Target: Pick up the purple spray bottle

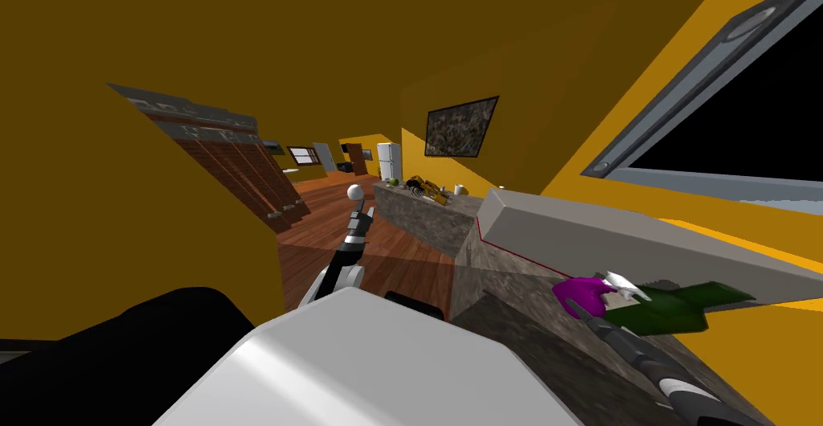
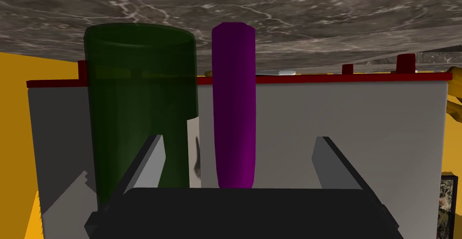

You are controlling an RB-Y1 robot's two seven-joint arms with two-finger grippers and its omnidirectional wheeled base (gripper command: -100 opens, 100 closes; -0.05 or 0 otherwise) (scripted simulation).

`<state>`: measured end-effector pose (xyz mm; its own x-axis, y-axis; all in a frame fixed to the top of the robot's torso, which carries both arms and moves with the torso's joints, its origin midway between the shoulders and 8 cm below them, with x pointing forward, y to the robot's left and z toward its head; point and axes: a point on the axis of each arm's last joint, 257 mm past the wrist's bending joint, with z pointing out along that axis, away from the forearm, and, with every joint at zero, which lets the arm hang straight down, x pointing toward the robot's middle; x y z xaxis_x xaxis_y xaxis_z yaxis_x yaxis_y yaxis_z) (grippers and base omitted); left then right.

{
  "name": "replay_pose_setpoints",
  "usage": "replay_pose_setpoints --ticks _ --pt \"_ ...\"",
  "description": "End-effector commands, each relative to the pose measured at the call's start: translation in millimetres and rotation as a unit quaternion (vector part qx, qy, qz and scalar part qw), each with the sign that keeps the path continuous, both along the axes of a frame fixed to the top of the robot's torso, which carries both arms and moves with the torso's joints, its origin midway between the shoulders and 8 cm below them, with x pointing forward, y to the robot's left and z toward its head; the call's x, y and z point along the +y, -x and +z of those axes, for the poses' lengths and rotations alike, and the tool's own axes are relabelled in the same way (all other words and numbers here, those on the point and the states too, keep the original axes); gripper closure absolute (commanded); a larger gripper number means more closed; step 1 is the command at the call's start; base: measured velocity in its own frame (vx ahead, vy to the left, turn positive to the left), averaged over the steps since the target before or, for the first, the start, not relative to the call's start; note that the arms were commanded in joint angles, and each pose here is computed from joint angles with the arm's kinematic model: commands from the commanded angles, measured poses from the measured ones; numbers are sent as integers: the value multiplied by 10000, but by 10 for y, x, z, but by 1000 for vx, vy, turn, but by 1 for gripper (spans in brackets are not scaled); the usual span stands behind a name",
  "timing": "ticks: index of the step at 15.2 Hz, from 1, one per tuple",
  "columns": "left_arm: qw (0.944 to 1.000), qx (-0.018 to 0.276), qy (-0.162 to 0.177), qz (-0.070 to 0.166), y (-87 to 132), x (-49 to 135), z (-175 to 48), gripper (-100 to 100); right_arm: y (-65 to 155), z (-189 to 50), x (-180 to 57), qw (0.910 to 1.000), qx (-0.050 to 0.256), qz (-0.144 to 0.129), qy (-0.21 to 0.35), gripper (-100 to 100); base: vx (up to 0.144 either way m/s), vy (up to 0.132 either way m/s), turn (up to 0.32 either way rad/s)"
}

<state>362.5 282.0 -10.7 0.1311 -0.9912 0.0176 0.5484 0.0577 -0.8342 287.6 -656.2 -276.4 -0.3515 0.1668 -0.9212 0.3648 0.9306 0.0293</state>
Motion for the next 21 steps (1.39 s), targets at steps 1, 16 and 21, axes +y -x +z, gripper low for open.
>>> replay_pose_setpoints --ticks 1,16,21 --pt "10000 0 0 0 0 0 0 0 71 1 -100 10000 -26 -5 -15 -100 30 64 97" --pt "10000 0 0 0 0 0 0 0 699 59 -781 9992 -97 -380 23 -100 28 50 59" --pt "10000 0 0 0 0 0 0 0 813 117 -893 9989 -162 -435 47 -100 20 34 42"
